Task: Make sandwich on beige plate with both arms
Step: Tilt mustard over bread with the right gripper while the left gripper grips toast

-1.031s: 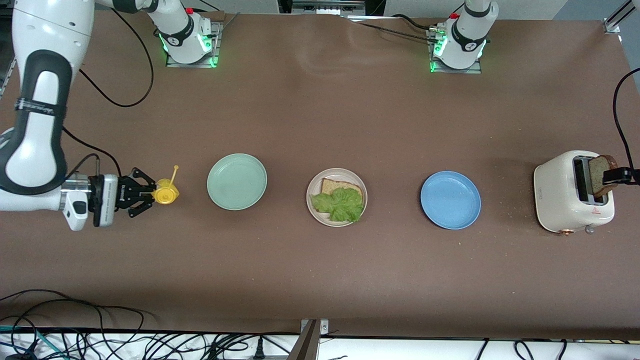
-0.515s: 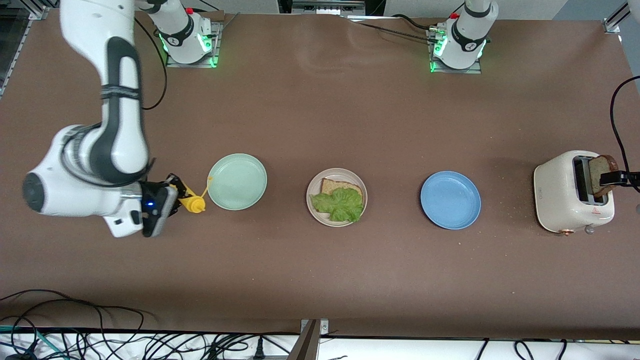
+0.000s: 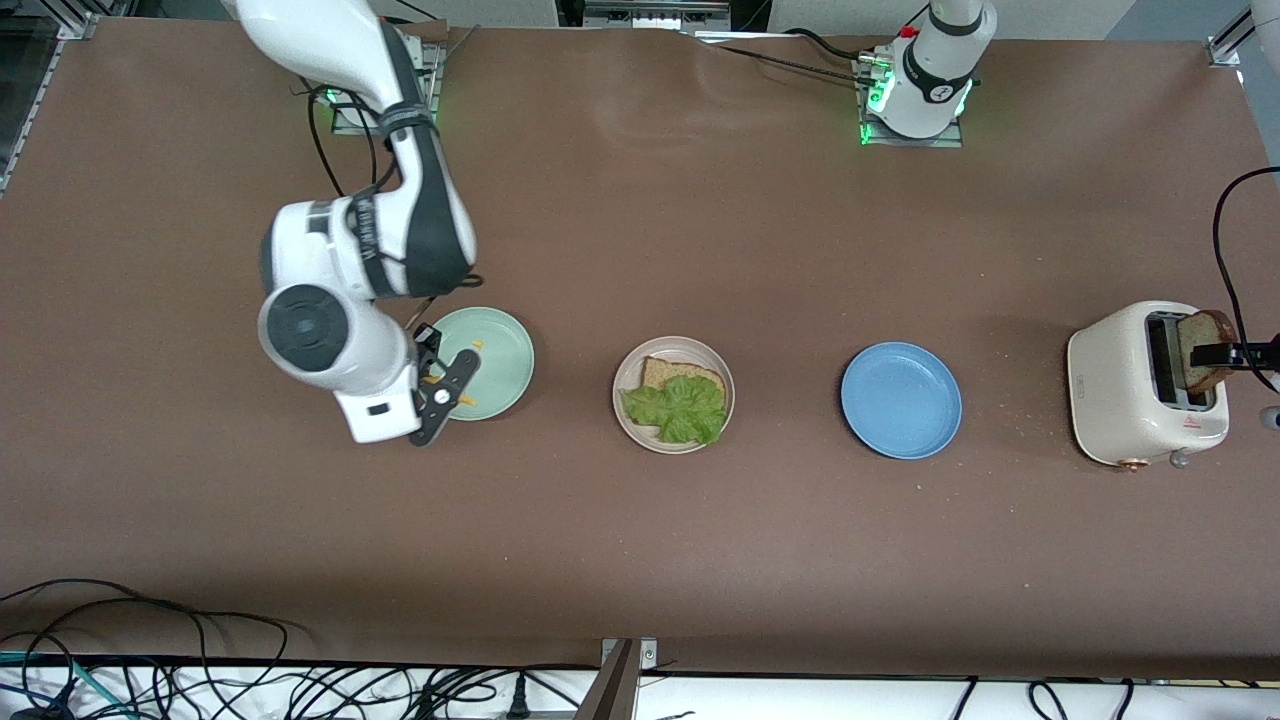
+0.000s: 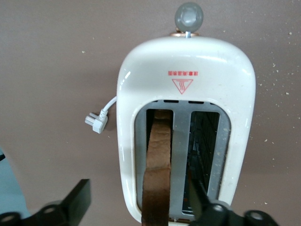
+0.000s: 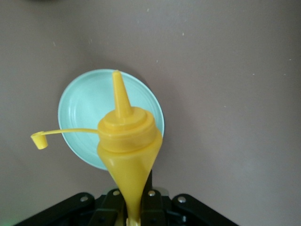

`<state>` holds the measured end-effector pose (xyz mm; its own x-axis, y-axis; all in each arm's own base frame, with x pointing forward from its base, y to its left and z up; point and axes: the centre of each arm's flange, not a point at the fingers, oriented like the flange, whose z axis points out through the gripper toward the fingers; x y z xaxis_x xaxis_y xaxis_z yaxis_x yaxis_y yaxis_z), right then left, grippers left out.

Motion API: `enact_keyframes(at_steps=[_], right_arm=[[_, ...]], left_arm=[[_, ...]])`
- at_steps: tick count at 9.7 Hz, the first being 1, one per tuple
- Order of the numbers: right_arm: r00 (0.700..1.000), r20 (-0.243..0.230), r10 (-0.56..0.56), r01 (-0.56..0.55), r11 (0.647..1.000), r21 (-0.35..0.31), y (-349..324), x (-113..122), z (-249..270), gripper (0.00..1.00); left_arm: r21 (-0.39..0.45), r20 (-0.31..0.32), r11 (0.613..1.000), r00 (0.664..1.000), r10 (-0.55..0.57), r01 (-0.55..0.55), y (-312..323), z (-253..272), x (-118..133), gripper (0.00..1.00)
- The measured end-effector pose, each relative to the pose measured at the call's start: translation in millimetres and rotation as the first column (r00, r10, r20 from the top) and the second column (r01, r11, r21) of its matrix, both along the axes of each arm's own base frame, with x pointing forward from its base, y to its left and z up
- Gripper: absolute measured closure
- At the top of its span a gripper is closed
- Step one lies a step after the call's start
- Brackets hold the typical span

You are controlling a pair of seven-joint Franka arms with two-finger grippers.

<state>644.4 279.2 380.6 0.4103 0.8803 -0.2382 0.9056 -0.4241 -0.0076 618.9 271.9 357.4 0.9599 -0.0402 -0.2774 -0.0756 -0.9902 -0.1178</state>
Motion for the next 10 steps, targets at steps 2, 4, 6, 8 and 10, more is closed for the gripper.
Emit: enact_keyframes(at_steps=[2, 4, 6, 8, 10], right_arm=[[0.997, 0.036, 0.069, -0.065, 0.993, -0.096, 54, -27, 1, 0.89], [0.991, 0.071, 0.115, -0.103, 0.983, -0.149, 105, -55, -5, 0.89], [0.975, 0.119, 0.186, -0.166, 0.972, -0.166, 145, -73, -18, 0.89], [0.959, 0.132, 0.249, -0.212, 0.946, -0.247, 172, -90, -46, 0.89], [0.937, 0.227, 0.266, -0.167, 0.910, -0.379, 207, -115, -64, 0.90]], left_arm=[[-0.020, -0.004, 1.000, 1.000, -0.011, 0.011, -15, 10, -13, 0.47], [-0.035, 0.004, 0.999, 1.000, -0.020, 0.020, -28, 24, -25, 0.73], [-0.039, 0.004, 0.999, 1.000, -0.019, 0.020, -29, 25, -30, 0.90], [-0.039, 0.003, 0.999, 1.000, -0.020, 0.021, -29, 23, -30, 0.90], [-0.039, 0.003, 0.999, 1.000, -0.021, 0.022, -30, 23, -30, 0.92]])
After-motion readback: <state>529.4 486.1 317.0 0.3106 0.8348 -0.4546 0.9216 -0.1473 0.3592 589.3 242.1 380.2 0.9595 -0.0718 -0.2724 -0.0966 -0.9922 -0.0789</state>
